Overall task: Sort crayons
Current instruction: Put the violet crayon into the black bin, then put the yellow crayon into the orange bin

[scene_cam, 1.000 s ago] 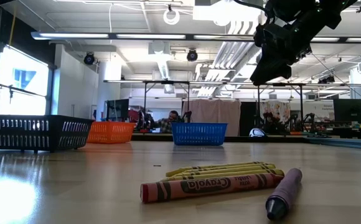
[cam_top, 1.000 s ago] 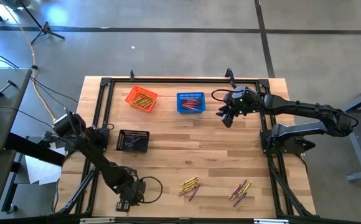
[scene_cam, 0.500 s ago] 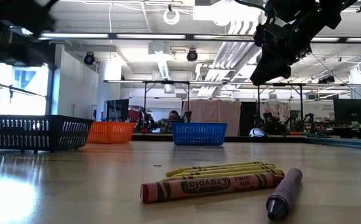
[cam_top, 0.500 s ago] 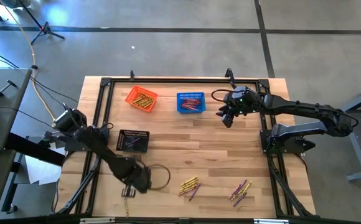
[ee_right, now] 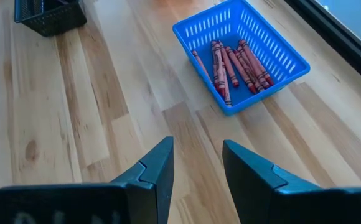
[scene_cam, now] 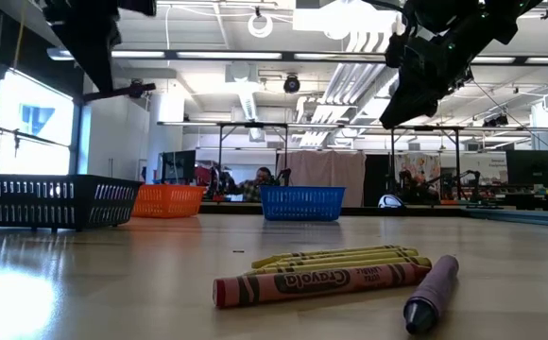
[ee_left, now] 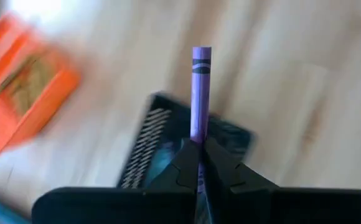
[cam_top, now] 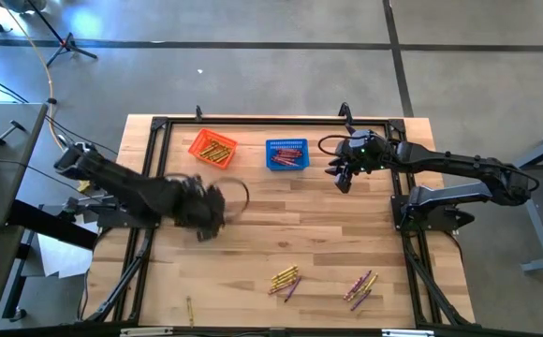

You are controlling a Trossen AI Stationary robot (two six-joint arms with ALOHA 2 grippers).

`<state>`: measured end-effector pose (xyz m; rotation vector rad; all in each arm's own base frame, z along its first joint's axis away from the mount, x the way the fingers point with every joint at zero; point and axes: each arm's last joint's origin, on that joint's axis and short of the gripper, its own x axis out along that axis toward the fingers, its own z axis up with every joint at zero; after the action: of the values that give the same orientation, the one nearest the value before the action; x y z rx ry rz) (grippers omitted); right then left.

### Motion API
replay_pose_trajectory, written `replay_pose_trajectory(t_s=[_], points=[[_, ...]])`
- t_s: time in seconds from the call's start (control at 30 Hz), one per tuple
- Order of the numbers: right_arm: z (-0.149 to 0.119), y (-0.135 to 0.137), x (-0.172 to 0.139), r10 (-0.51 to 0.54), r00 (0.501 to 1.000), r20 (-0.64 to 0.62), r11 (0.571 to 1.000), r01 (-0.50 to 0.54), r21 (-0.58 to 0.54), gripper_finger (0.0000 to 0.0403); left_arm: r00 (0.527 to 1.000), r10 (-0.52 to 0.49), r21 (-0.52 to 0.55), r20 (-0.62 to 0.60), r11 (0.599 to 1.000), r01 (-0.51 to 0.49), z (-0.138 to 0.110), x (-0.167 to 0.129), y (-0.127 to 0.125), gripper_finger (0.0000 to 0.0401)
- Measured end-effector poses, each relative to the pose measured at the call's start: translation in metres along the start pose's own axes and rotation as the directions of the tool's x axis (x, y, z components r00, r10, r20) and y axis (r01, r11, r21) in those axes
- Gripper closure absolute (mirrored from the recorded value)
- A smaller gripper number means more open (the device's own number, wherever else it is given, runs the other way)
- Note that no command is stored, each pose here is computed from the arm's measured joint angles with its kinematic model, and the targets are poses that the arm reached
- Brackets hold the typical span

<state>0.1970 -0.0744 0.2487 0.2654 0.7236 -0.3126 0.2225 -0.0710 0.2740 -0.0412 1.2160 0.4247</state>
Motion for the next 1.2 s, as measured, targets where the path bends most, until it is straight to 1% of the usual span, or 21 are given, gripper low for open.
replay_pose_trajectory(t_s=[0.07,0.17,0.23,0.33,0.4,0.5,0.67,0.9,1.07,1.13,1.2], points=[[0.0,0.0,0.0,0.0,1.0,0.0,1.0,0.0,-0.012,0.0279,0.998,0.039,-0.105,-0.042,0.993,-0.043,0.001,0.001,0.015,0.04],[0.0,0.0,0.0,0.0,1.0,0.001,1.0,0.0,-0.015,0.0279,0.993,0.036,-0.19,-0.114,0.98,-0.058,0.0,0.011,0.031,0.04],[0.0,0.0,0.0,0.0,1.0,0.001,1.0,0.0,-0.015,0.0279,0.987,-0.005,-0.222,-0.163,0.974,-0.031,-0.004,0.023,0.037,0.04],[0.0,0.0,0.0,0.0,1.0,0.001,1.0,0.0,-0.015,0.0279,0.965,-0.095,-0.274,-0.246,0.961,0.025,-0.011,0.042,0.041,0.04],[0.0,0.0,0.0,0.0,1.0,0.001,1.0,0.0,-0.014,0.0279,0.948,-0.127,-0.297,-0.291,0.954,0.036,-0.016,0.05,0.044,0.04],[0.0,0.0,0.0,0.0,1.0,0.001,1.0,0.0,-0.014,0.0279,0.946,-0.13,-0.328,-0.297,0.944,0.027,-0.018,0.056,0.045,0.04],[0.0,0.0,0.0,0.0,1.0,0.001,1.0,0.0,-0.014,0.0279,0.95,-0.109,-0.334,-0.294,0.943,0.005,-0.018,0.056,0.046,0.0393],[0.0,0.0,0.0,0.0,1.0,0.001,1.0,0.0,-0.014,0.0279,0.93,-0.177,-0.362,-0.322,0.931,0.052,-0.019,0.056,0.044,0.0346],[0.0,0.0,0.0,0.0,1.0,0.001,1.0,0.0,-0.015,0.0279,0.922,-0.201,-0.371,-0.33,0.926,0.069,-0.019,0.056,0.043,0.0311],[0.0,0.0,0.0,0.0,1.0,0.001,1.0,0.0,-0.015,0.0279,0.912,-0.231,-0.407,-0.338,0.91,0.079,-0.019,0.055,0.042,0.0305],[0.0,0.0,0.0,0.0,1.0,0.001,1.0,0.0,-0.018,0.0279,0.901,-0.279,-0.459,-0.333,0.883,0.104,-0.017,0.054,0.04,0.0303]])
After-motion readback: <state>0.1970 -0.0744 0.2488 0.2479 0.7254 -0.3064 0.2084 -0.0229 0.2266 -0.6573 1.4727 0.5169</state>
